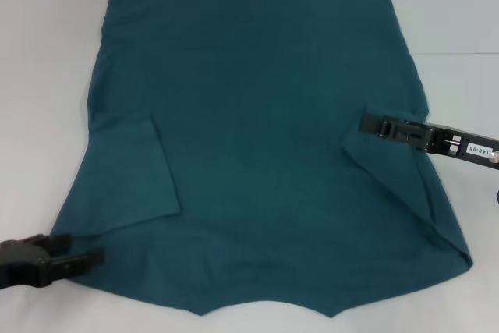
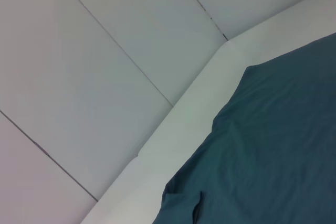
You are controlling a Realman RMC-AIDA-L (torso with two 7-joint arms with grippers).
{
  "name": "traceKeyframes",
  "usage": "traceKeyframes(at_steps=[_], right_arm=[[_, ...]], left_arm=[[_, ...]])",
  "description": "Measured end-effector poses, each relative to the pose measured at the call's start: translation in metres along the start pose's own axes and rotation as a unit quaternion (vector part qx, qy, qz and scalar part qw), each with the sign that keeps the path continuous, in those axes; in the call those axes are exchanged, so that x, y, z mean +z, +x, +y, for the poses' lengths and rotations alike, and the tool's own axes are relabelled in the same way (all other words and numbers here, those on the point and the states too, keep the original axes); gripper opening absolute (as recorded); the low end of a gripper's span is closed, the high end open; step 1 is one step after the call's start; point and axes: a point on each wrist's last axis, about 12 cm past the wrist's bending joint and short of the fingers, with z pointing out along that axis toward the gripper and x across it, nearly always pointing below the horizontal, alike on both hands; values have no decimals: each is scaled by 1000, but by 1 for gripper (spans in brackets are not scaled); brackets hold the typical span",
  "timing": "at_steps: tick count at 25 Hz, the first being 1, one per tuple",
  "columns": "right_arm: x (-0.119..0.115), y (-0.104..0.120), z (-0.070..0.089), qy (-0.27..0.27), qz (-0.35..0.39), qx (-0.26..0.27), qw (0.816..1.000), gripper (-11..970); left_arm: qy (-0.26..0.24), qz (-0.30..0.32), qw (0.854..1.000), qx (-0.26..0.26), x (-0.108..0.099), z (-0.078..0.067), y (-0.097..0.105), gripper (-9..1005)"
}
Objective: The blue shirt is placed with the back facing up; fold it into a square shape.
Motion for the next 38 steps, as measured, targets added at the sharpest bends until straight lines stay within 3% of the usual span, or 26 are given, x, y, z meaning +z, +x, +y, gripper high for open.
traceKeyframes(at_steps=[10, 27, 38], right_arm=[[0, 0, 0, 2, 0, 0, 1000, 939], [1, -1, -1, 4, -1, 0, 1000, 939], [2, -3, 0, 1, 0, 0, 1000, 938]], left_arm=[[-52, -23, 998, -10, -20, 11, 0, 887], [-69, -5, 997, -20, -8, 15, 7, 888], [-26, 31, 999, 6, 5, 5, 4, 888]])
